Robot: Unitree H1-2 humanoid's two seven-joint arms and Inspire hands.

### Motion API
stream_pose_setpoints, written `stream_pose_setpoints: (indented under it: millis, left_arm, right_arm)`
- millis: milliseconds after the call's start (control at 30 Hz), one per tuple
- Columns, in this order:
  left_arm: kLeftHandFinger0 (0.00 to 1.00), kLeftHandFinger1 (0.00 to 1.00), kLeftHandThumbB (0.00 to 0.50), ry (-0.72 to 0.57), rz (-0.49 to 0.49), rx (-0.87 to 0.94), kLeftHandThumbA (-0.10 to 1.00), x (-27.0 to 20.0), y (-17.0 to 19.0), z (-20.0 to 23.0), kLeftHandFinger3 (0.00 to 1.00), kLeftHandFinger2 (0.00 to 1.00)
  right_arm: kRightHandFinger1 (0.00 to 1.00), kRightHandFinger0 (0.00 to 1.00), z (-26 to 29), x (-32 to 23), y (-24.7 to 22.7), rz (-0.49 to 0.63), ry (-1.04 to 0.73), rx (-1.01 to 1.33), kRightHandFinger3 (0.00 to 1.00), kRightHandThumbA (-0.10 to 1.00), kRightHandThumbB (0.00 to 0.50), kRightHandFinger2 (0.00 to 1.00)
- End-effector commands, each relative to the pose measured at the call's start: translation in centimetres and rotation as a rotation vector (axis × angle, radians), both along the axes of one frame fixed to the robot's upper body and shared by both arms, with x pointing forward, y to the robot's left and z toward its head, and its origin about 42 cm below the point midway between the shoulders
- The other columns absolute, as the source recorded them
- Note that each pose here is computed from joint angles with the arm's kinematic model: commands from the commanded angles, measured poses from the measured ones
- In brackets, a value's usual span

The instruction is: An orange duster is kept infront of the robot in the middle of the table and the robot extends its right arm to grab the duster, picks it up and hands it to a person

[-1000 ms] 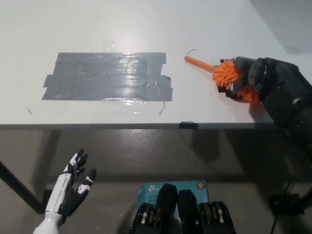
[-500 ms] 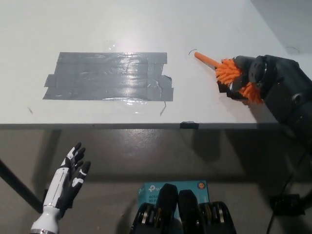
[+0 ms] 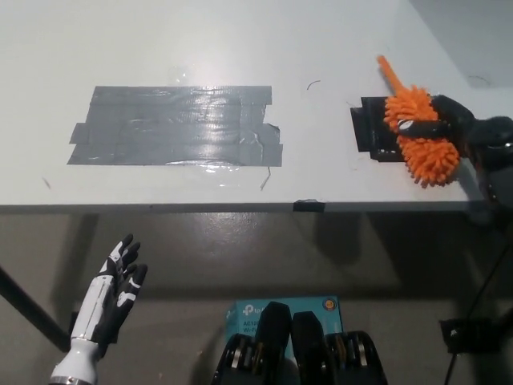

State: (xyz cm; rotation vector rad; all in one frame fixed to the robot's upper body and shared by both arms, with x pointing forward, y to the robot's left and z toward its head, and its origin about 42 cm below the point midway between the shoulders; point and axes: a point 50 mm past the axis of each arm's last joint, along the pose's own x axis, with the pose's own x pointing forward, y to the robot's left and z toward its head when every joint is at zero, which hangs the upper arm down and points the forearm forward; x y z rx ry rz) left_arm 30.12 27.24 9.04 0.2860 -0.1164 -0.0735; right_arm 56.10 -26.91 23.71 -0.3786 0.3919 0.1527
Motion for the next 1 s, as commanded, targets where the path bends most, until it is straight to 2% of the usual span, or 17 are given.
stream_pose_setpoints:
  millis: [0, 33, 100, 167, 300, 333, 500, 567, 633, 667, 700, 800, 900, 967]
  left_arm:
    - [1.00, 1.00, 0.105, -0.059, -0.001, -0.008, 0.85, 0.9, 0.2, 1.2, 1.00, 1.00]
    - [0.99, 1.00, 0.102, -0.056, 0.001, -0.017, 0.84, 0.8, 0.3, 1.2, 1.00, 1.00]
    - [0.99, 1.00, 0.102, -0.056, 0.002, -0.020, 0.84, 0.9, 0.3, 1.2, 1.00, 1.00]
    - [0.99, 1.00, 0.099, -0.053, 0.005, -0.027, 0.82, 0.9, 0.2, 1.1, 1.00, 1.00]
    - [0.99, 1.00, 0.096, -0.057, 0.005, -0.026, 0.82, 1.0, 0.1, 1.1, 1.00, 1.00]
    - [0.99, 1.00, 0.093, -0.059, 0.005, -0.022, 0.82, 1.1, 0.1, 1.1, 1.00, 1.00]
    - [0.99, 1.00, 0.092, -0.062, 0.002, -0.020, 0.82, 1.2, 0.0, 1.2, 1.00, 1.00]
    - [0.99, 1.00, 0.097, -0.061, 0.003, -0.021, 0.82, 1.3, -0.1, 1.3, 1.00, 1.00]
    - [0.98, 1.00, 0.087, -0.070, 0.001, -0.014, 0.82, 1.3, -0.2, 1.4, 1.00, 1.00]
    - [0.98, 1.00, 0.086, -0.070, 0.001, -0.014, 0.82, 1.3, -0.2, 1.4, 1.00, 1.00]
    - [0.98, 1.00, 0.085, -0.070, 0.000, -0.019, 0.82, 1.3, -0.2, 1.5, 1.00, 1.00]
    - [0.98, 1.00, 0.088, -0.065, -0.002, -0.024, 0.82, 1.3, -0.2, 1.3, 1.00, 1.00]
    - [0.98, 1.00, 0.091, -0.060, 0.003, -0.024, 0.83, 1.0, -0.2, 1.3, 1.00, 1.00]
    - [0.99, 1.00, 0.087, -0.052, 0.006, -0.023, 0.83, 0.7, -0.2, 1.2, 1.00, 1.00]
  right_arm:
    - [0.45, 0.00, 2.7, 0.0, -0.8, -0.154, -0.117, 0.692, 1.00, -0.10, 0.186, 0.83]
    - [0.40, 0.00, 3.4, -0.4, -0.3, -0.133, -0.129, 0.812, 1.00, -0.10, 0.172, 0.75]
    - [0.38, 0.00, 3.7, -0.6, -0.1, -0.118, -0.134, 0.866, 1.00, -0.10, 0.175, 0.74]
    - [0.33, 0.00, 4.7, -0.8, 1.1, -0.038, -0.166, 1.002, 1.00, -0.10, 0.130, 0.68]
    - [0.33, 0.00, 6.0, -1.4, 2.9, 0.060, -0.221, 1.030, 1.00, -0.10, 0.132, 0.62]
    - [0.33, 0.00, 6.4, -1.6, 3.7, 0.089, -0.236, 1.045, 1.00, -0.10, 0.137, 0.61]
    - [0.35, 0.00, 7.8, -2.4, 5.9, 0.172, -0.278, 1.110, 1.00, -0.10, 0.086, 0.65]
    - [0.36, 0.00, 8.3, -2.6, 7.4, 0.191, -0.275, 1.176, 1.00, -0.10, 0.051, 0.67]
    - [0.36, 0.00, 8.5, -2.9, 8.7, 0.186, -0.269, 1.241, 1.00, -0.10, 0.084, 0.68]
    - [0.36, 0.00, 8.5, -2.9, 8.9, 0.181, -0.268, 1.249, 1.00, -0.10, 0.084, 0.68]
    - [0.33, 0.00, 8.6, -3.2, 9.6, 0.185, -0.266, 1.268, 0.98, -0.10, 0.099, 0.65]
    - [0.33, 0.00, 8.3, -3.4, 10.7, 0.185, -0.244, 1.311, 0.96, -0.10, 0.098, 0.64]
    - [0.34, 0.00, 7.5, -3.4, 11.5, 0.199, -0.214, 1.336, 0.94, -0.10, 0.070, 0.64]
    - [0.33, 0.00, 6.7, -3.2, 12.6, 0.209, -0.180, 1.349, 0.93, -0.10, 0.097, 0.63]
